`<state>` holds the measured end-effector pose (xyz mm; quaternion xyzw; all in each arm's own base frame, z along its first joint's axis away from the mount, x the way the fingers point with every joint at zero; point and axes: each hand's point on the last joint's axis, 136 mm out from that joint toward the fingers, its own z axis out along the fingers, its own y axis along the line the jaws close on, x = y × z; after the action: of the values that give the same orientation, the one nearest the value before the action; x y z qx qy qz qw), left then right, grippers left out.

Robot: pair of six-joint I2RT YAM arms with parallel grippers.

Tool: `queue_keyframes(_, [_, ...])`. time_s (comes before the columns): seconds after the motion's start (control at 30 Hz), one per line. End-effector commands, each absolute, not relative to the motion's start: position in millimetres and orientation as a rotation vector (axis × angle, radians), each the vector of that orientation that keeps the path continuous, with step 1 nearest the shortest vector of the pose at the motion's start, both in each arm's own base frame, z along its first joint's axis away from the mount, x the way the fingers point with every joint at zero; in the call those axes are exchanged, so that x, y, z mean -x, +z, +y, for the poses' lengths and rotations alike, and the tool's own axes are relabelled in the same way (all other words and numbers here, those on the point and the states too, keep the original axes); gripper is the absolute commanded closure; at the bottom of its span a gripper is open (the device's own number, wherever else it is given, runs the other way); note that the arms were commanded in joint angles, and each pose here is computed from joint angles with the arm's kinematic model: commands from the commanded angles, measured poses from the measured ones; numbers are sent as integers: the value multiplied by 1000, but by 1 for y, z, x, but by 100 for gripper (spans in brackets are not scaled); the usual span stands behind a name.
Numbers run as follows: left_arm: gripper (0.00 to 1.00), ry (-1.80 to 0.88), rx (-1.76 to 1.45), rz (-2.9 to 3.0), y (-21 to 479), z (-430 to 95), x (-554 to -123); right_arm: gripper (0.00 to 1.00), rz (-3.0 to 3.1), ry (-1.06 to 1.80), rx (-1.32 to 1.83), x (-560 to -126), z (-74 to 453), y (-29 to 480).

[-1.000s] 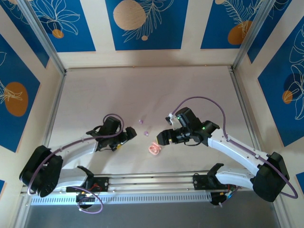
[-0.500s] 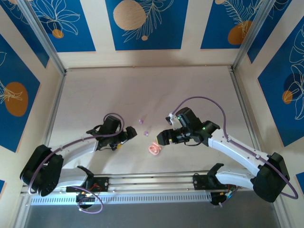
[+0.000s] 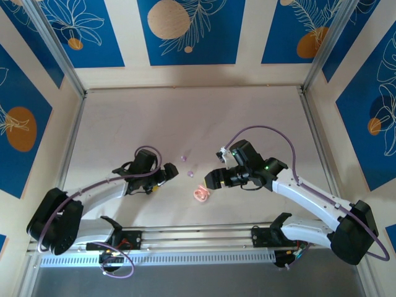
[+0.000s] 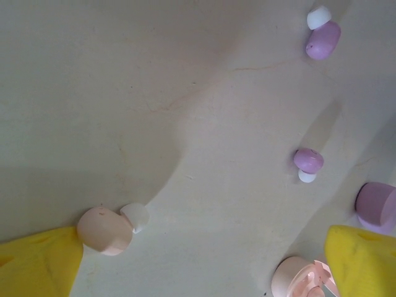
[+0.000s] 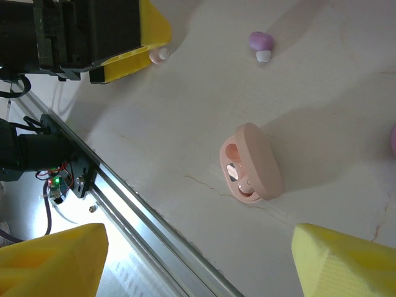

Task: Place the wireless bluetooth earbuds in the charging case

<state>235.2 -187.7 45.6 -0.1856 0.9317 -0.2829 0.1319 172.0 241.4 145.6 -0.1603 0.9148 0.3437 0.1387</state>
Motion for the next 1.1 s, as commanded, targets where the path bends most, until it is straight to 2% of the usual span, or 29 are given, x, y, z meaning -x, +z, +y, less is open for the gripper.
queue_keyframes(0.0, [0, -834, 506, 2671, 54, -190, -248, 22, 2650, 1005, 473, -167, 238, 146])
queue_keyframes(0.67, [0, -889, 477, 2642, 57, -199, -266, 22, 2651, 1000, 465, -167, 236, 147])
queue_keyframes(1.07, [0, -759, 374, 2681, 66, -169, -254, 21, 2648, 1001, 466, -170, 238, 153])
